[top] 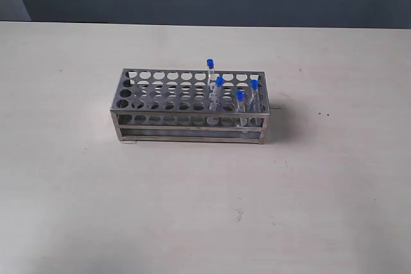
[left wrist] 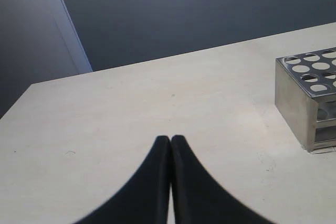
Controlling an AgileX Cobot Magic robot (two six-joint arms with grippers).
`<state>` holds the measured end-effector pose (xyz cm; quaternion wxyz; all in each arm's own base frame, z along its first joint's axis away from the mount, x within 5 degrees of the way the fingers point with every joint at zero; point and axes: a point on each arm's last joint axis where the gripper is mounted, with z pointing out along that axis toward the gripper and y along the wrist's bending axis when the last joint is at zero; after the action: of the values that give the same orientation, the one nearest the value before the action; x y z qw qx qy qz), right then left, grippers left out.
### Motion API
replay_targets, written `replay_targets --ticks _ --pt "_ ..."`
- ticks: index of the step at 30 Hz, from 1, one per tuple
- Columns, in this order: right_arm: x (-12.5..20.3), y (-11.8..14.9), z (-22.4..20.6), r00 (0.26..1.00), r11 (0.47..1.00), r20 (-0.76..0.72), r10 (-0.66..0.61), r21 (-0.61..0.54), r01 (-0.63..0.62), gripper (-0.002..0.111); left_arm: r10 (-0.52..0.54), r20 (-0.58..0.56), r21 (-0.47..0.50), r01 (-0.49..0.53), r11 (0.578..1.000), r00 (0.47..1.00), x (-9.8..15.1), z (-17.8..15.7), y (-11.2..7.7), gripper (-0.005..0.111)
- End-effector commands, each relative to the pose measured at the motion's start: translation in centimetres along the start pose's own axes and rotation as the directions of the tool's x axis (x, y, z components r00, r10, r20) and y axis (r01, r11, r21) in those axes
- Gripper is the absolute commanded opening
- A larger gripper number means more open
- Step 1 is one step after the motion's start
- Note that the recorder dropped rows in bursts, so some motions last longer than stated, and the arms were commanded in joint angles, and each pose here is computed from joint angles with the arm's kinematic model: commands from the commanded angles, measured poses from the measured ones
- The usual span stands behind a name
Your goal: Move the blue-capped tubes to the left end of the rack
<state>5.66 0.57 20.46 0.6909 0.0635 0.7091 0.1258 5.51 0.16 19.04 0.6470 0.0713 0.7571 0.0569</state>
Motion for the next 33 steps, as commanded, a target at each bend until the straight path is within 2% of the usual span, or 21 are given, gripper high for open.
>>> replay_targets --ticks 1,5,9,13,16,18,21,22,23,24,25,26,27,28,30,31,32,33 --pt "-0.9 0.1 -0.1 0.994 0.999 0.102 0.041 -0.011 -0.04 -0.001 0.002 0.011 0.003 -0.002 1.0 1.0 -0.2 0.0 0.0 0.0" --pt "-1.9 -0.1 -0.2 0.944 0.966 0.205 0.26 -0.045 -0.256 -0.001 0.002 0.011 0.003 -0.002 1.0 1.0 -0.2 0.0 0.0 0.0" --pt "-2.4 -0.6 -0.4 0.819 0.858 0.267 0.509 -0.079 -0.507 -0.001 0.002 0.011 0.003 -0.002 1.0 1.0 -0.2 0.0 0.0 0.0" --pt "-2.2 -0.8 -0.4 0.743 0.779 0.253 0.62 -0.09 -0.62 -0.001 0.002 0.011 0.003 -0.002 1.0 1.0 -0.2 0.0 0.0 0.0" --pt "-2.1 -0.8 -0.3 0.645 0.678 0.225 0.73 -0.119 -0.726 -0.001 0.002 0.011 0.003 -0.002 1.0 1.0 -0.2 0.0 0.0 0.0" --pt "-2.1 -0.8 -0.3 0.601 0.633 0.219 0.769 -0.132 -0.763 -0.001 0.002 0.011 0.003 -0.002 1.0 1.0 -0.2 0.0 0.0 0.0" --pt "-2.0 -0.7 -0.3 0.469 0.496 0.176 0.865 -0.163 -0.853 -0.001 0.002 0.011 0.003 -0.002 1.0 1.0 -0.2 0.0 0.0 0.0" --pt "-2.4 -0.4 -0.4 0.504 0.529 0.172 0.847 -0.169 -0.832 -0.001 0.002 0.011 0.003 -0.002 1.0 1.0 -0.2 0.0 0.0 0.0" --pt "-5.0 0.6 -1.1 0.683 0.719 0.224 0.695 -0.214 -0.661 -0.001 0.002 0.011 0.003 -0.002 1.0 1.0 -0.2 0.0 0.0 0.0" --pt "-6.4 1.1 -1.5 0.744 0.79 0.266 0.613 -0.233 -0.568 -0.001 0.002 0.011 0.003 -0.002 1.0 1.0 -0.2 0.0 0.0 0.0" --pt "-10.1 2.3 -2.8 0.811 0.901 0.4 0.426 -0.264 -0.343 -0.001 0.002 0.011 0.003 -0.002 1.0 1.0 -0.2 0.0 0.0 0.0" --pt "-12.0 3.0 -3.2 0.821 0.932 0.452 0.348 -0.262 -0.251 -0.001 0.002 0.011 0.003 -0.002 1.0 1.0 -0.2 0.0 0.0 0.0" --pt "-16.0 4.4 -3.3 0.804 0.964 0.554 0.216 -0.254 -0.083 -0.001 0.002 0.011 0.003 -0.002 1.0 1.0 -0.2 0.0 0.0 0.0" --pt "-18.9 5.5 -2.5 0.771 0.965 0.614 0.17 -0.263 -0.003 -0.001 0.002 0.011 0.003 -0.002 1.0 1.0 -0.2 0.0 0.0 0.0" --pt "-25.1 7.6 -0.7 0.657 0.924 0.71 0.253 -0.378 0.053 -0.001 0.002 0.011 0.003 -0.002 1.0 1.0 -0.2 0.0 0.0 0.0" --pt "-27.3 8.6 0.5 0.605 0.883 0.729 0.319 -0.461 0.09 -0.001 0.002 0.011 0.003 -0.002 1.0 1.0 -0.2 0.0 0.0 0.0" --pt "-29.4 10.5 3.8 0.655 0.802 0.673 0.344 -0.573 0.168 -0.001 0.002 0.011 0.003 -0.002 1.0 1.0 -0.2 0.0 0.0 0.0" --pt "-30.4 11.9 5.6 0.728 0.753 0.619 0.296 -0.62 0.221 -0.001 0.002 0.011 0.003 -0.002 1.0 1.0 -0.2 0.0 0.0 0.0"
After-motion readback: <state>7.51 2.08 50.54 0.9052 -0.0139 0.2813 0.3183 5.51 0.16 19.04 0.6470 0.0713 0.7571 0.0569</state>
